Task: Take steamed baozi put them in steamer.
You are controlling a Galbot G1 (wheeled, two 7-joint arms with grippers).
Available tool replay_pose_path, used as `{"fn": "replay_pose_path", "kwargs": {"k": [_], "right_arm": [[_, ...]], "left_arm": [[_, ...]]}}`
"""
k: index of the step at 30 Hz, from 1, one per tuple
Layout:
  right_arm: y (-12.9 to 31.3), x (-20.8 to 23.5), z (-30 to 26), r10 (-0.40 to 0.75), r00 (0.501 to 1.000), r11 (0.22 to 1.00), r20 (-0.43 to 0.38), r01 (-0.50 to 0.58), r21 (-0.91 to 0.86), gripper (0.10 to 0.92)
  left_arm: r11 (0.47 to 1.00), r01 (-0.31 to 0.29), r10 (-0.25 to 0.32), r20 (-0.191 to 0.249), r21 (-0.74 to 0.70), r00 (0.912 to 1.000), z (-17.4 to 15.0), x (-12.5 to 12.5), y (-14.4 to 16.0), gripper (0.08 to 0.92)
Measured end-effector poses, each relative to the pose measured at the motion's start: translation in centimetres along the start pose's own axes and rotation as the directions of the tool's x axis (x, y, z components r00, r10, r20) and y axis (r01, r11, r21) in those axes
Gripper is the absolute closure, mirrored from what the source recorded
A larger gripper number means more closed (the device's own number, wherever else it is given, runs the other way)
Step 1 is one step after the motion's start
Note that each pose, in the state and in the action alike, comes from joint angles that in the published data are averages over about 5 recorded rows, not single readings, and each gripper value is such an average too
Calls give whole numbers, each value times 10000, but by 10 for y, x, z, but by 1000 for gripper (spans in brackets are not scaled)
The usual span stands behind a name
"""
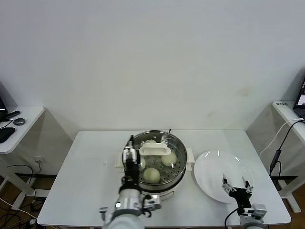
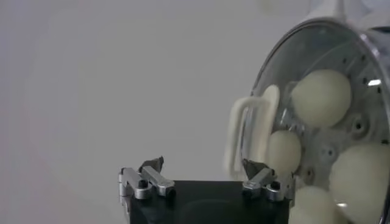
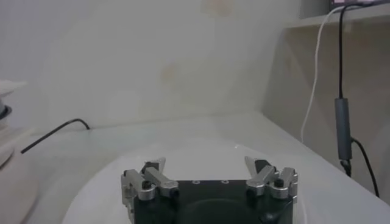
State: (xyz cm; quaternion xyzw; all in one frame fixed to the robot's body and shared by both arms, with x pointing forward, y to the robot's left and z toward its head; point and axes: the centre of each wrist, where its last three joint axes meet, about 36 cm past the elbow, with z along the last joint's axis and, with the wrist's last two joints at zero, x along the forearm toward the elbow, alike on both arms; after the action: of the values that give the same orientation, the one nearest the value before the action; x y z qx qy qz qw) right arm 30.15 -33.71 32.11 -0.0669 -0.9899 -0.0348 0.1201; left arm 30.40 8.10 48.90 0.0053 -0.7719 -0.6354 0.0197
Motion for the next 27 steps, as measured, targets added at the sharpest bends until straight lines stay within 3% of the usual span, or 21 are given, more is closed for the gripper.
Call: {"fn": "replay_pose_path", "kwargs": {"k": [8,14,20,27], "right_arm": [[9,4,-3,-381,9992,9992,132,379,124,200],[16,9,0,-631,9978,9979,219,627,190,200],[19,18,8,-654,9978,9976,126,651,249,200],[15,30,6,-667,9976,9952,-161,676,713,200]], "left_arm": [[9900,491,-366,-954,1320,9948,59,-5,24,177],[9400,141,378,-1452,3408,9887,126,-13,16,177],[8080,-468,1432,-1187,5873,9825,172,3,-14,177],[6277,-898,2283,-726,7733,9709,192,30,-48,177]]}}
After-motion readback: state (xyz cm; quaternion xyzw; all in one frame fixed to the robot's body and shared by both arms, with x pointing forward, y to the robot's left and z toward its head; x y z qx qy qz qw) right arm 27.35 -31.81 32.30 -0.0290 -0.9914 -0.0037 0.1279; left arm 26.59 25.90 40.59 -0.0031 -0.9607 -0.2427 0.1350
